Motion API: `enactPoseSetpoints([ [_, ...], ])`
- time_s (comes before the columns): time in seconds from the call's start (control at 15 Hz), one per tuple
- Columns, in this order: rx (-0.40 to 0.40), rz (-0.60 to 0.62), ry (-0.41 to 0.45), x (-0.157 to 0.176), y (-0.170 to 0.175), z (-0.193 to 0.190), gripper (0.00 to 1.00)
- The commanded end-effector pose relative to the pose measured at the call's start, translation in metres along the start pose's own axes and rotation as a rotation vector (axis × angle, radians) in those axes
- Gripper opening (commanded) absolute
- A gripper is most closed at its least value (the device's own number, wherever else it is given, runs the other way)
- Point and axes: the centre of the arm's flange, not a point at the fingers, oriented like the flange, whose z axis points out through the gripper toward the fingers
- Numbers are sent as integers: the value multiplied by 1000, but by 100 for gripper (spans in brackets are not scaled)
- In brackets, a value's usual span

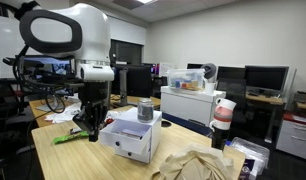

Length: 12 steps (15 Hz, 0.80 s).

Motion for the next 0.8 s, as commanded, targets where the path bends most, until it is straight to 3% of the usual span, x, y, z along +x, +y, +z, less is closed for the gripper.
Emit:
enactPoseSetpoints([
  [0.0, -5, -12, 39, 6, 2, 11, 0],
  [0.73, 14, -11, 90, 24, -7, 30, 0],
])
